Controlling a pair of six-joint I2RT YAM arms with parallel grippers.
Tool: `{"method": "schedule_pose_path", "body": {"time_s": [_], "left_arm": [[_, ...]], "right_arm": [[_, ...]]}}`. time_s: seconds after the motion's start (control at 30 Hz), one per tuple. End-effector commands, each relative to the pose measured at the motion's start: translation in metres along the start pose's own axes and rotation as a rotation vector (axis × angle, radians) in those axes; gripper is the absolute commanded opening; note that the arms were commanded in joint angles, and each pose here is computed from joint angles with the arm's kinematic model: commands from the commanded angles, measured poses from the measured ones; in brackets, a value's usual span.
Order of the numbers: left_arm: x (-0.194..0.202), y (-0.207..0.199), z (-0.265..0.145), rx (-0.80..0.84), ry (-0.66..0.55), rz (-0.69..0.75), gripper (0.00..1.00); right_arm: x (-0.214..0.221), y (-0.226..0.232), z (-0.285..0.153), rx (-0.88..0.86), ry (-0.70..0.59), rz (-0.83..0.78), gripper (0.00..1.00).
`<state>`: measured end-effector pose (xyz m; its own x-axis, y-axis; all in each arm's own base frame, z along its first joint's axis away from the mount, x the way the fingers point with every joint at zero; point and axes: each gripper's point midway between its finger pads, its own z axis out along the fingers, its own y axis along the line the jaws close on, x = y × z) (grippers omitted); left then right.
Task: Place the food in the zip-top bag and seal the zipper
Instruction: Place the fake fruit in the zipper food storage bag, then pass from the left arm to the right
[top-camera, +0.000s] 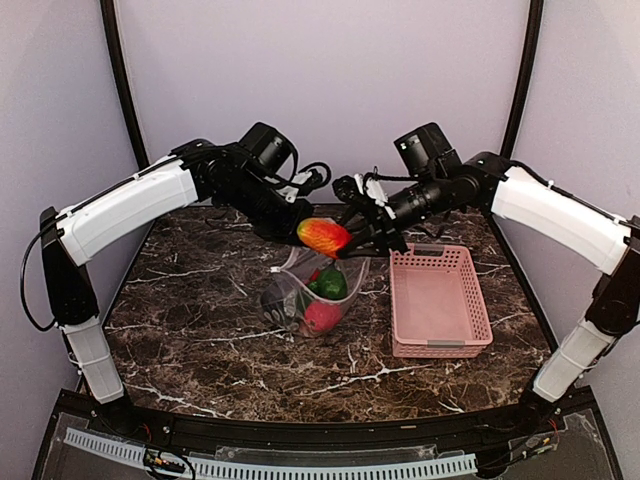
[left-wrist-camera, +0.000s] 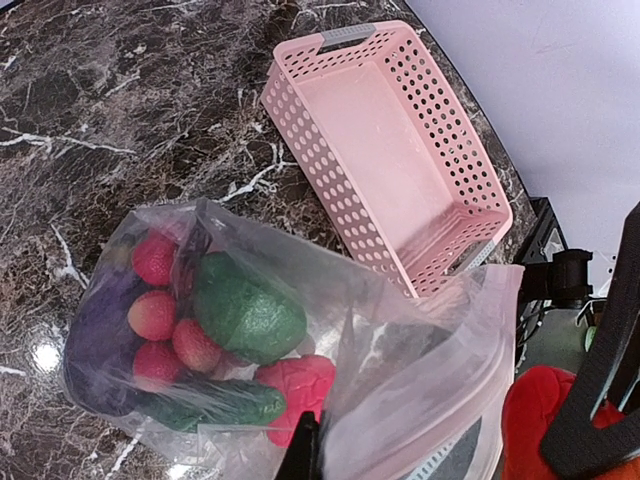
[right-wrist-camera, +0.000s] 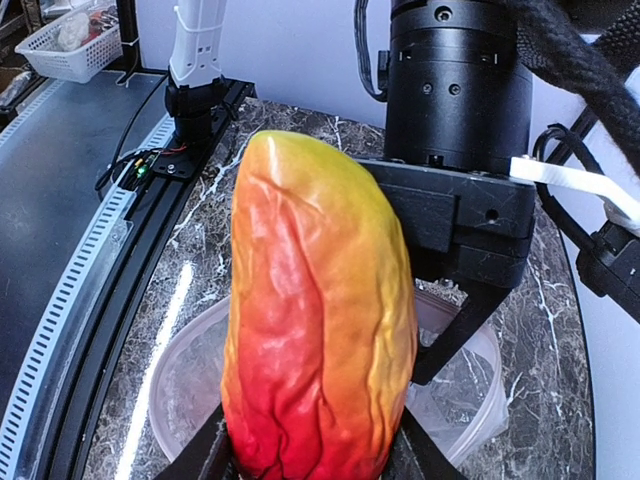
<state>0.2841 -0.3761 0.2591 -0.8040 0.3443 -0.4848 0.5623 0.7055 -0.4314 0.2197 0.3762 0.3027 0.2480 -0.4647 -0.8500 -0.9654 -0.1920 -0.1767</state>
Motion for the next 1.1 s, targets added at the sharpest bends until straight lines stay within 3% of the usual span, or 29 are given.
{"method": "schedule_pose_path", "body": {"time_s": [0.0, 0.13, 0.23, 0.4, 0.57, 0.83, 1.0, 1.07], "left_arm": [[-0.002, -0.005, -0.010, 0.005, -0.013, 0.013, 0.01], [-0.004, -0.004, -0.010, 0.005, -0.016, 0.010, 0.01], [-0.004, -0.003, -0.010, 0.007, -0.016, 0.009, 0.01], [-0.005, 0.000, -0.010, 0.002, -0.018, 0.012, 0.01], [-0.005, 0.001, -0.010, -0.001, -0.019, 0.014, 0.01], [-0.005, 0.000, -0.013, 0.002, -0.022, 0.018, 0.01], [-0.006, -0.003, -0.016, 0.010, -0.027, 0.021, 0.01], [-0.005, -0.002, -0.018, 0.007, -0.029, 0.025, 0.01]], "right_arm": [[0.006, -0.022, 0.007, 0.095, 0.041, -0.020, 0.49], [0.004, -0.022, 0.000, 0.115, 0.057, 0.005, 0.74], [-0.003, -0.010, -0.008, 0.090, 0.055, 0.007, 0.79], [-0.001, 0.032, -0.011, -0.033, 0.100, -0.008, 0.72], [0.024, 0.071, 0.013, -0.102, 0.243, -0.075, 0.68], [0.049, 0.056, 0.048, -0.008, 0.436, -0.100, 0.67], [0.061, 0.046, 0.060, -0.003, 0.510, -0.053, 0.53], [0.056, 0.046, 0.060, -0.004, 0.502, -0.051, 0.40]]}}
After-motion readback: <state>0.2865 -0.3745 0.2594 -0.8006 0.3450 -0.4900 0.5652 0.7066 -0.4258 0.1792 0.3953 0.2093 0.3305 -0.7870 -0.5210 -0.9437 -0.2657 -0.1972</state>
